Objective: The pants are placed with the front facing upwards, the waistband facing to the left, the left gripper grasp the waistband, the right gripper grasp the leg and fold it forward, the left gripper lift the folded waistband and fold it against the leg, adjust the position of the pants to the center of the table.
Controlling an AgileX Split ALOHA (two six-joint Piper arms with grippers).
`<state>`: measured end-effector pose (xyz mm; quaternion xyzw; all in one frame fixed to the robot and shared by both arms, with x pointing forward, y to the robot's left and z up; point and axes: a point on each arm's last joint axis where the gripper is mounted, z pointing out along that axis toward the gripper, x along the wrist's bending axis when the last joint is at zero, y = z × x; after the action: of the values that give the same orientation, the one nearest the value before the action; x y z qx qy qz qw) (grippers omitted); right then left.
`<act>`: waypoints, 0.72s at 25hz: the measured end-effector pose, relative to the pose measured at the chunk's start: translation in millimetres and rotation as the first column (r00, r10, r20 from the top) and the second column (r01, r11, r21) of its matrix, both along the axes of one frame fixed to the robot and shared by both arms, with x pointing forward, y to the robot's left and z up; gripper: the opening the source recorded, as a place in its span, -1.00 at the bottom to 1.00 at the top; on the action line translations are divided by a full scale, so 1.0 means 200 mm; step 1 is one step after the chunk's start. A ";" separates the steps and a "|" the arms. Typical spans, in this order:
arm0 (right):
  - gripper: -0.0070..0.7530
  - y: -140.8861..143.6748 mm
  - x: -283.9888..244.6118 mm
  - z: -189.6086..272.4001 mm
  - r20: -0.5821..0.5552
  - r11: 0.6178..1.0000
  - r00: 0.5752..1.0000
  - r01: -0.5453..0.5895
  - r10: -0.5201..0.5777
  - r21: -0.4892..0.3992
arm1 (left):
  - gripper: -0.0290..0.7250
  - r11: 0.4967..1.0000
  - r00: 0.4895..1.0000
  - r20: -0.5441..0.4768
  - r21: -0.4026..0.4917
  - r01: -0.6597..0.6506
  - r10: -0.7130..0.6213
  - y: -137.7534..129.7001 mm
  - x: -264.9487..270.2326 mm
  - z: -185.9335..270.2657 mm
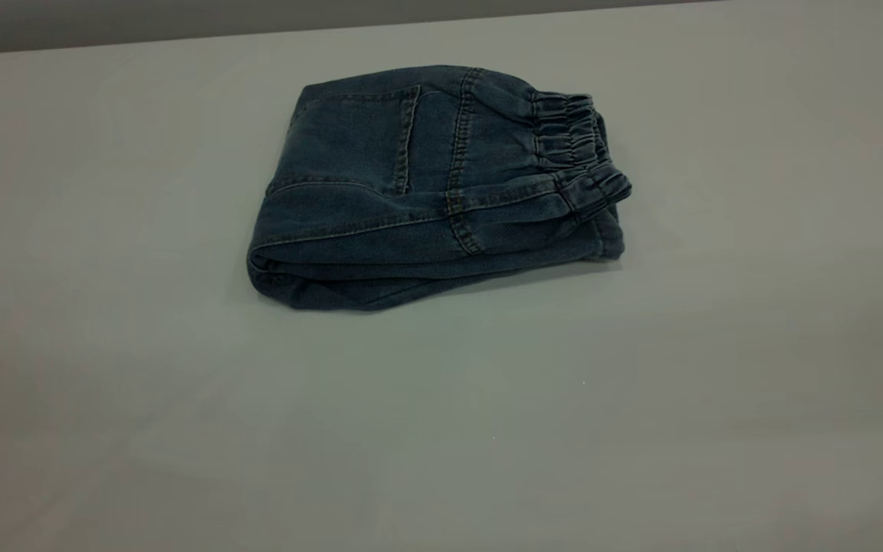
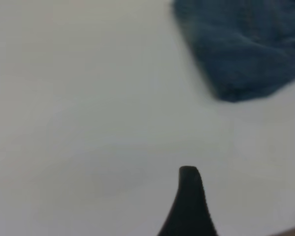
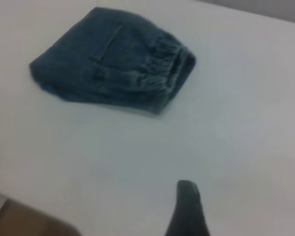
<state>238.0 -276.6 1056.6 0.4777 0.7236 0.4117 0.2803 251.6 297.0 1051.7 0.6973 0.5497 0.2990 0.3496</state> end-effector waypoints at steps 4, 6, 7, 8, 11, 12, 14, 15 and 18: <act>0.23 0.00 -0.04 0.00 0.058 0.999 0.997 0.052 -0.053 0.014 | 0.45 0.990 0.989 0.043 -0.007 -0.140 0.140 0.01 -0.03 0.00; 0.23 0.00 -0.05 0.00 0.069 0.999 0.996 0.051 -0.052 0.018 | 0.45 0.984 0.981 0.071 -0.012 -0.180 0.181 0.01 -0.05 0.00; 0.23 0.00 -0.05 0.00 0.068 0.999 0.996 0.050 -0.051 0.020 | 0.45 0.982 0.978 0.085 -0.014 -0.191 0.191 0.01 -0.06 0.00; 0.23 0.00 -0.05 0.00 0.068 0.999 0.996 0.050 -0.051 0.020 | 0.45 0.981 0.976 0.097 -0.016 -0.193 0.193 0.01 -0.07 0.00; 0.23 0.00 -0.05 0.00 0.068 0.999 0.996 0.050 -0.051 0.019 | 0.45 0.984 0.976 0.126 -0.021 -0.177 0.178 0.01 -0.10 0.00; 0.23 0.00 -0.05 0.00 0.068 0.999 0.996 0.050 -0.051 0.020 | 0.45 0.985 0.977 0.127 -0.021 -0.168 0.170 0.01 -0.10 0.00; 0.23 0.00 -0.05 0.00 0.067 0.999 0.996 0.051 -0.052 0.018 | 0.45 0.989 0.981 0.126 -0.021 -0.147 0.148 0.01 -0.10 0.00; 0.23 0.00 -0.05 0.00 0.067 0.998 0.996 0.055 -0.056 0.021 | 0.45 0.991 0.983 0.126 -0.021 -0.133 0.135 0.01 -0.10 0.00; 0.23 0.01 -0.05 0.00 0.067 0.996 0.994 0.085 -0.086 0.019 | 0.45 0.994 0.986 0.125 -0.021 -0.111 0.113 0.01 -0.10 0.00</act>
<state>228.6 -275.6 1056.4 0.4962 0.6892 0.4213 0.3181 232.5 299.5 1052.2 0.6426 0.5667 0.3578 0.3713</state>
